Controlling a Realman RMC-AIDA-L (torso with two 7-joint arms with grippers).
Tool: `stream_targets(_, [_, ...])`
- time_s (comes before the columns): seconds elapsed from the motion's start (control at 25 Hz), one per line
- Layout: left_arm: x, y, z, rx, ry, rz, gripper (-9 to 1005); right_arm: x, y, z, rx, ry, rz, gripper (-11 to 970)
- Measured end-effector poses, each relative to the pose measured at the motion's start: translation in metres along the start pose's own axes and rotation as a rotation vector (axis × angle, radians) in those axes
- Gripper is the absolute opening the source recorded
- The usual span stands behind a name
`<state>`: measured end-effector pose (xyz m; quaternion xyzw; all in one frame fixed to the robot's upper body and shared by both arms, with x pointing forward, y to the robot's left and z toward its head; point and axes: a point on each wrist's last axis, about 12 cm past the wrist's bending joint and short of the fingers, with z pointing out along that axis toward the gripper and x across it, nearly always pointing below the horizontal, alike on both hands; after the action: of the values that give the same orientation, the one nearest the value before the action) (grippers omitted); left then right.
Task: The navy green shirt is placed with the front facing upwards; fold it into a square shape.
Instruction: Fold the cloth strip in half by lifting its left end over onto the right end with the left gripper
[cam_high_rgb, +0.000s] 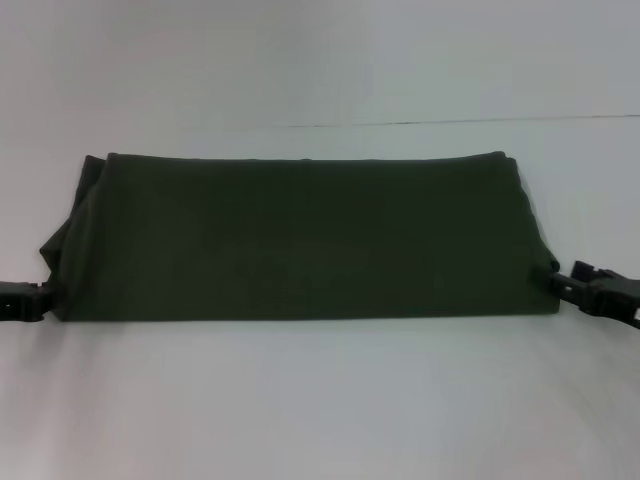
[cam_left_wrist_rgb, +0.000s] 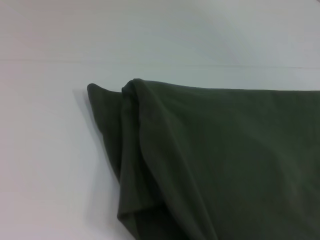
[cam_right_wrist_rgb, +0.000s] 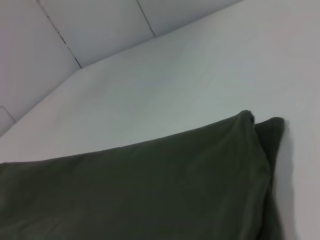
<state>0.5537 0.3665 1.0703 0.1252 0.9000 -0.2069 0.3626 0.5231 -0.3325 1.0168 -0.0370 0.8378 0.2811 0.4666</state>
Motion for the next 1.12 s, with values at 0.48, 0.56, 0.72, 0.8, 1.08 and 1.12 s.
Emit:
stream_targets(0.48, [-0.001, 0.002, -0.002, -0.014, -0.007, 0.003, 36, 0.001, 0.006, 0.011, -0.012, 0.024, -0.009, 918])
stream_targets(0.56, [-0.001, 0.002, -0.002, -0.016, -0.008, 0.003, 36, 0.003, 0.007, 0.012, -0.014, 0.037, -0.009, 917])
stream_targets(0.72, [-0.002, 0.002, -0.002, -0.017, -0.01, 0.003, 36, 0.004, 0.009, 0.016, -0.022, 0.066, -0.02, 868])
stream_targets(0.8, [-0.003, 0.002, -0.002, -0.017, -0.013, 0.005, 36, 0.005, 0.01, 0.017, -0.023, 0.074, -0.028, 836])
stream_targets(1.08, [-0.004, 0.002, -0.003, -0.02, -0.025, 0.003, 37, 0.006, 0.009, 0.016, -0.014, 0.082, -0.026, 689])
stream_targets(1.12, [-0.004, 0.003, -0.003, -0.02, -0.025, 0.003, 37, 0.007, 0.009, 0.016, -0.014, 0.083, -0.026, 655])
